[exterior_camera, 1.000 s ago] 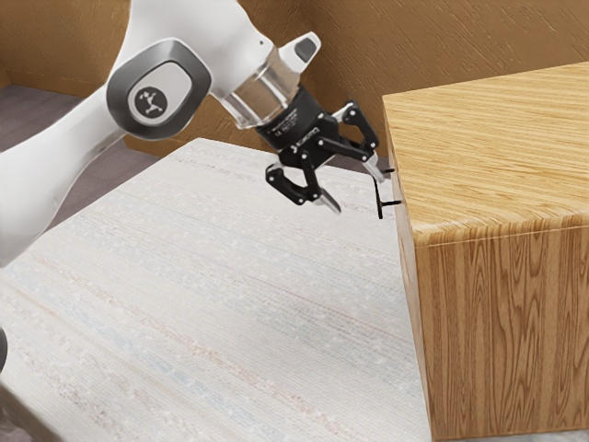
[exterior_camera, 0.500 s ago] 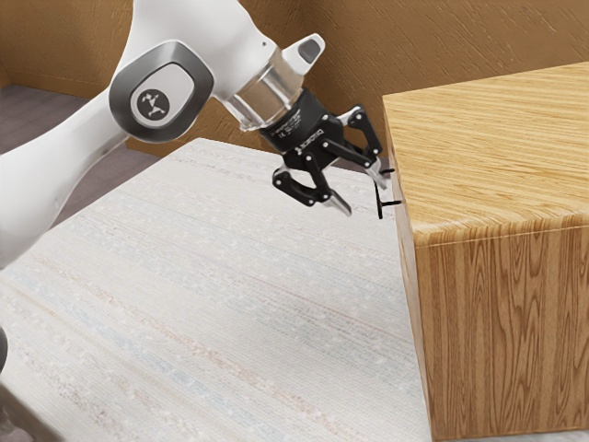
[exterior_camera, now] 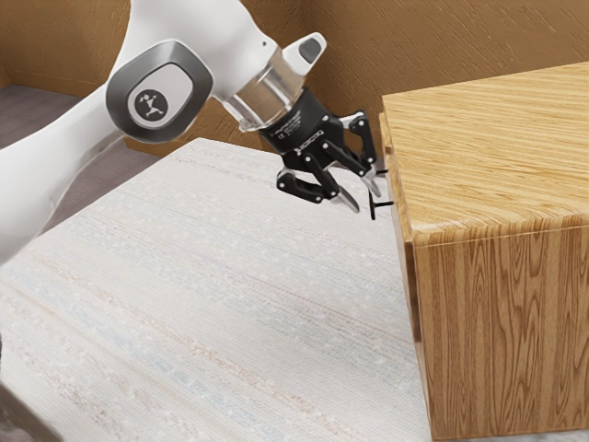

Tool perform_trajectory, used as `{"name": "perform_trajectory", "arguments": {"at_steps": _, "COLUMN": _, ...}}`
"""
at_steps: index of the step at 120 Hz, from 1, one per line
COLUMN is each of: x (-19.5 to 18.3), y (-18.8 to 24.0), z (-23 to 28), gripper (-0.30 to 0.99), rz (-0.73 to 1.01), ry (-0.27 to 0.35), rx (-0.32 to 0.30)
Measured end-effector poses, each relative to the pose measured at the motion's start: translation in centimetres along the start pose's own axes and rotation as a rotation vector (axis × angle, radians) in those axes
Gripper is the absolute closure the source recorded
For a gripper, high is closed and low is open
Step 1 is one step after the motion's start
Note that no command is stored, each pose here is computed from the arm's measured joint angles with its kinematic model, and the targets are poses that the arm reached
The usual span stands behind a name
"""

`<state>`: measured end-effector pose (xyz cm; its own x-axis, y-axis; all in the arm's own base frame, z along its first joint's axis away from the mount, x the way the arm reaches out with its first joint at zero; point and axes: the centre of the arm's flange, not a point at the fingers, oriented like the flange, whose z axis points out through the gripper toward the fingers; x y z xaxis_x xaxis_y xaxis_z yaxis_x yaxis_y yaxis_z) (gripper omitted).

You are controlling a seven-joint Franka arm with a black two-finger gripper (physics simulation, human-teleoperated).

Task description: Pull the drawer handle with one arm to open the drawer

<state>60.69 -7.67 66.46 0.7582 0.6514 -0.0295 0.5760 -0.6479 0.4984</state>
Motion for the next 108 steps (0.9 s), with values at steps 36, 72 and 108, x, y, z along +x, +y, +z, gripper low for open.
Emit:
{"name": "perform_trajectory", "arguments": {"at_steps": 36, "x": 0.1, "y": -1.3, "z": -0.5, "gripper": 0.58, "rz": -0.011, "ry": 0.005, "rx": 0.005}}
{"name": "perform_trajectory", "arguments": {"at_steps": 72, "x": 0.0, "y": -2.2, "z": -1.2, "gripper": 0.58, "rz": -0.020, "ry": 0.009, "rx": -0.001}}
{"name": "perform_trajectory", "arguments": {"at_steps": 108, "x": -0.3, "y": -2.8, "z": -1.7, "gripper": 0.59, "rz": -0.025, "ry": 0.007, "rx": -0.006}}
